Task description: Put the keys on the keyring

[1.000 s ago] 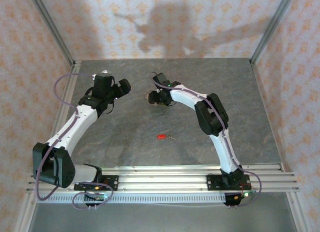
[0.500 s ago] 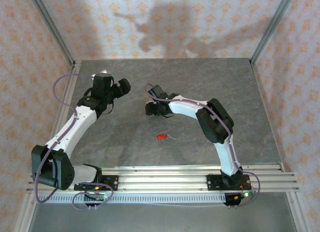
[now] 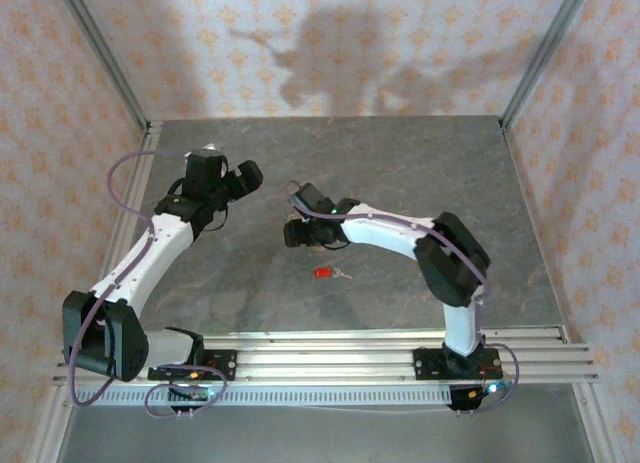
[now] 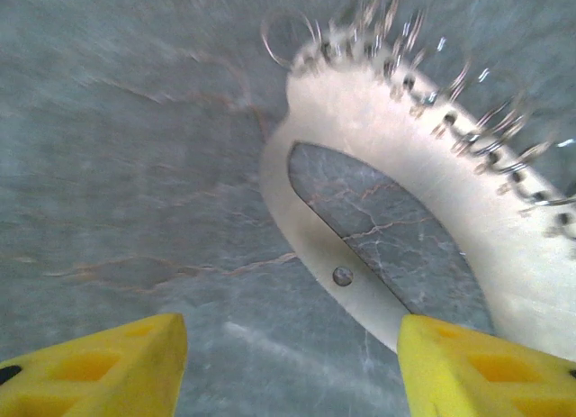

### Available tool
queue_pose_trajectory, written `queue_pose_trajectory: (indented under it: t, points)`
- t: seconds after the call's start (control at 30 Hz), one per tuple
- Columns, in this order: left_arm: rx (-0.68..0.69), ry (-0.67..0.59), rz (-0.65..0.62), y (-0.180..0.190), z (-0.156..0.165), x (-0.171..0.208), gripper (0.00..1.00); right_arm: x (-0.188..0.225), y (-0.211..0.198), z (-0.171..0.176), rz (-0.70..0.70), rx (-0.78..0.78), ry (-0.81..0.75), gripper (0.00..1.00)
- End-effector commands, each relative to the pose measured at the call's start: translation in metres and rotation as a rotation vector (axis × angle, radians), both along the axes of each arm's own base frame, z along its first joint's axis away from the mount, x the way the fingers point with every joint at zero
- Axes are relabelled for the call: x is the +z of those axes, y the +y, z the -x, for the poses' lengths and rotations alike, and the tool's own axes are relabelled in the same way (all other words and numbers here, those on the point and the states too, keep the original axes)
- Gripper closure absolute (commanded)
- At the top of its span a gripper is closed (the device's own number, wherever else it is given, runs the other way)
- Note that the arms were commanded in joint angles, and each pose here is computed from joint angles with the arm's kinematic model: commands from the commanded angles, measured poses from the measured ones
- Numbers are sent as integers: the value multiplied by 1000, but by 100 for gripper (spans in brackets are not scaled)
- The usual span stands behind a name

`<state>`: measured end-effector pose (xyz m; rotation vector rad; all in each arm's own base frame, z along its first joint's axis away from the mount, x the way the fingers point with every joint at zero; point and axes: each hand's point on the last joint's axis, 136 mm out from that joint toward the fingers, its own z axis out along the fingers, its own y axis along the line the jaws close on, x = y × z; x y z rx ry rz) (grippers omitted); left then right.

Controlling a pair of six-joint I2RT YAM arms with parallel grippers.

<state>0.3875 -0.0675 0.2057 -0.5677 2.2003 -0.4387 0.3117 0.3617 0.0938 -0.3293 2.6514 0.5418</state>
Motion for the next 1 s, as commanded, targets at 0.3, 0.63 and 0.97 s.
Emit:
queue_pose_trajectory:
  t: [0.3,0.63,0.97]
  points:
    - [-64,-20,62,-29,6,-2,2,-9,-95,-11,110,-138,-18,34]
    - [-112,21,34,-48,9,-13,2,-38,-92,-10,83,-118,56,38]
    - [-116,49,9,-50,12,-24,2,-25,-66,-10,-51,-107,81,43]
